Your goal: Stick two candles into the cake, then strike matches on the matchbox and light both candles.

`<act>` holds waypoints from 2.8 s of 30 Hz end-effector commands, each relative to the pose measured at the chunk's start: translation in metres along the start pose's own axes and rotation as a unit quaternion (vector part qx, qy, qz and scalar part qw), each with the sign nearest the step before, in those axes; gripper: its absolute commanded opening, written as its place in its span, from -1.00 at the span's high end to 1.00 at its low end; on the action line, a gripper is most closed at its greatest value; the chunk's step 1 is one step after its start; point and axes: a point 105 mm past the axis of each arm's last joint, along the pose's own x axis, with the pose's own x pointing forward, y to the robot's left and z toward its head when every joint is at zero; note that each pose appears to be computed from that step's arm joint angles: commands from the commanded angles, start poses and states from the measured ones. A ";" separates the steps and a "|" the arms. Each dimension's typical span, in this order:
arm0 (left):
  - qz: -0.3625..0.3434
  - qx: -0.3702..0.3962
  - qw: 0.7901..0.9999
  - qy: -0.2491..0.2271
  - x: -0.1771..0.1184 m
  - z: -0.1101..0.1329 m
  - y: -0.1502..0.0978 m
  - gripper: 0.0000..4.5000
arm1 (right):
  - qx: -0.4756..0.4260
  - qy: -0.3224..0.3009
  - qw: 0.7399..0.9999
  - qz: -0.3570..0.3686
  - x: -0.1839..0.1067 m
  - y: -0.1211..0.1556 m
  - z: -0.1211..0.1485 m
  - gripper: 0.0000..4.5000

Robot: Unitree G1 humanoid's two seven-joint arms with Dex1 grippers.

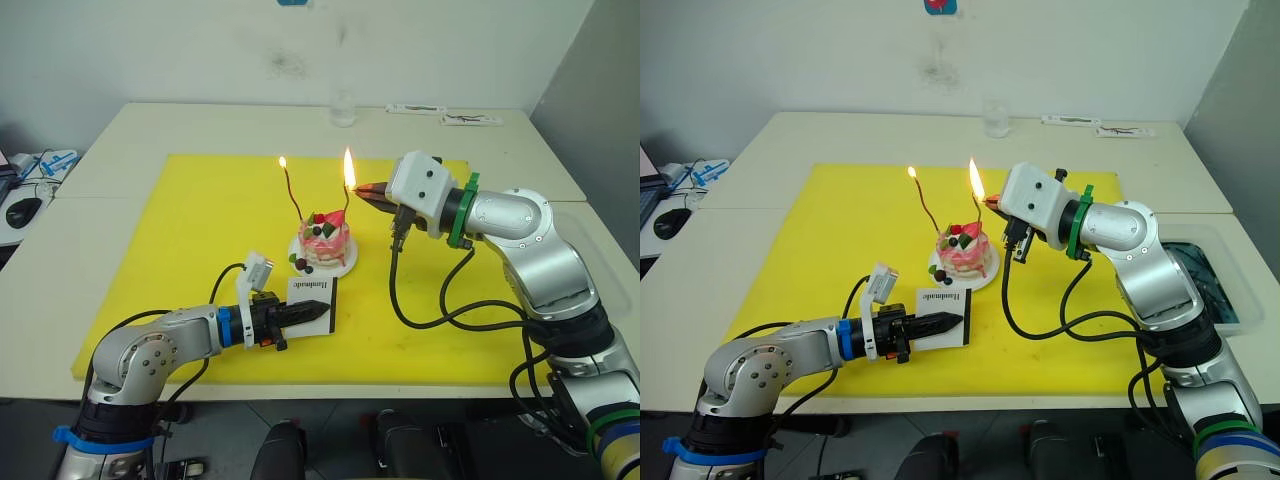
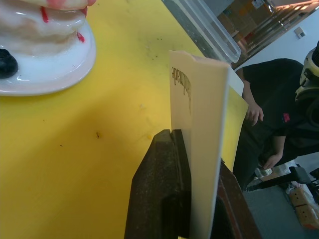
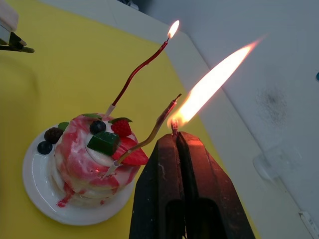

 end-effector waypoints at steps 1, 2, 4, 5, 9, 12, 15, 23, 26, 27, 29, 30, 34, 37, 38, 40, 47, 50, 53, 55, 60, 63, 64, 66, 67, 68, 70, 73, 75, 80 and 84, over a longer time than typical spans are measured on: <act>-0.014 0.015 1.000 -0.008 0.001 0.004 -0.005 1.00 | -0.029 -0.022 0.999 -0.009 -0.002 -0.006 0.016 0.98; -0.014 0.015 1.000 -0.008 0.001 0.004 -0.005 1.00 | -0.030 -0.022 0.999 -0.009 -0.003 -0.006 0.016 0.98; -0.015 0.015 1.000 -0.007 0.001 0.004 -0.005 1.00 | -0.032 -0.022 0.999 -0.008 -0.004 -0.008 0.017 0.98; -0.015 0.015 1.000 -0.007 0.002 0.004 -0.005 1.00 | -0.033 -0.022 0.999 -0.008 -0.004 -0.008 0.017 0.98; -0.017 0.015 1.000 -0.006 0.002 0.004 -0.006 1.00 | -0.035 -0.022 0.999 -0.006 -0.005 -0.008 0.019 0.98; -0.018 0.015 1.000 -0.005 0.002 0.004 -0.006 1.00 | -0.036 -0.023 0.999 -0.004 -0.005 -0.007 0.020 0.98; -0.018 0.015 1.000 -0.005 0.002 0.004 -0.006 1.00 | -0.036 -0.023 0.999 -0.004 -0.005 -0.007 0.020 0.98; -0.018 0.015 1.000 -0.004 0.002 0.004 -0.006 1.00 | -0.036 -0.024 0.999 -0.004 -0.005 -0.006 0.021 0.98; -0.018 0.016 1.000 -0.004 0.002 0.004 -0.006 1.00 | -0.036 -0.024 0.999 -0.004 -0.005 -0.006 0.021 0.98; -0.019 0.016 1.000 -0.004 0.002 0.004 -0.006 1.00 | -0.036 -0.024 0.999 -0.005 -0.005 -0.006 0.021 0.98; -0.019 0.015 1.000 -0.004 0.002 0.004 -0.006 1.00 | -0.036 -0.025 0.999 -0.006 -0.005 -0.007 0.021 0.98; -0.019 0.015 1.000 -0.004 0.002 0.004 -0.006 1.00 | -0.036 -0.025 0.999 -0.006 -0.005 -0.007 0.021 0.98; -0.021 0.015 1.000 -0.004 0.004 0.004 -0.006 1.00 | -0.037 -0.024 0.999 -0.009 -0.008 -0.008 0.021 0.98; -0.021 0.015 1.000 -0.005 0.004 0.005 -0.005 1.00 | -0.037 -0.023 0.999 -0.013 -0.011 -0.010 0.021 0.98; -0.022 0.016 1.000 -0.006 0.005 0.006 -0.005 1.00 | -0.037 -0.022 0.999 -0.015 -0.012 -0.011 0.021 0.98; -0.023 0.016 1.000 -0.008 0.006 0.008 -0.005 1.00 | -0.037 -0.020 0.999 -0.021 -0.015 -0.014 0.020 0.98; -0.037 0.012 0.999 -0.010 0.011 0.010 -0.008 1.00 | -0.014 0.015 0.998 -0.057 -0.042 -0.019 0.007 0.98; -0.046 0.010 0.999 -0.007 0.013 0.010 -0.011 1.00 | 0.002 0.051 0.995 -0.090 -0.063 -0.023 -0.008 0.98; -0.055 0.008 0.998 -0.002 0.013 0.008 -0.014 1.00 | 0.019 0.092 0.986 -0.136 -0.089 -0.029 -0.024 0.98; -0.059 0.007 0.998 0.000 0.014 0.006 -0.016 1.00 | 0.028 0.118 0.979 -0.162 -0.106 -0.032 -0.034 0.98; -0.070 0.002 0.998 0.006 0.017 0.001 -0.019 1.00 | 0.056 0.201 0.943 -0.259 -0.166 -0.042 -0.068 0.98; -0.074 0.000 0.997 0.007 0.019 0.000 -0.020 1.00 | 0.066 0.256 0.917 -0.299 -0.198 -0.040 -0.095 0.98; -0.076 -0.001 0.997 0.007 0.021 0.000 -0.021 1.00 | 0.071 0.270 0.908 -0.313 -0.207 -0.039 -0.103 0.98; -0.079 -0.001 0.997 0.005 0.023 0.000 -0.022 1.00 | 0.074 0.293 0.896 -0.326 -0.219 -0.036 -0.117 0.98; -0.080 -0.001 0.997 0.004 0.024 0.000 -0.022 1.00 | 0.084 0.306 0.887 -0.336 -0.227 -0.034 -0.125 0.98; -0.081 -0.002 0.997 0.003 0.025 0.000 -0.022 1.00 | 0.092 0.317 0.880 -0.341 -0.232 -0.032 -0.132 0.98; -0.082 -0.003 0.997 0.002 0.026 -0.001 -0.023 1.00 | 0.104 0.334 0.871 -0.345 -0.240 -0.029 -0.143 0.98; -0.082 -0.004 0.997 -0.001 0.028 -0.001 -0.023 1.00 | 0.130 0.349 0.856 -0.358 -0.248 -0.025 -0.156 0.98; -0.082 -0.005 0.997 -0.002 0.028 -0.001 -0.023 1.00 | 0.145 0.353 0.847 -0.370 -0.252 -0.025 -0.160 0.81; -0.079 -0.008 0.997 -0.003 0.028 -0.002 -0.023 1.00 | 0.156 0.345 0.842 -0.385 -0.253 -0.027 -0.160 0.08; -0.073 -0.010 0.997 -0.003 0.027 -0.002 -0.021 1.00 | 0.137 0.333 0.846 -0.393 -0.251 -0.033 -0.154 -0.57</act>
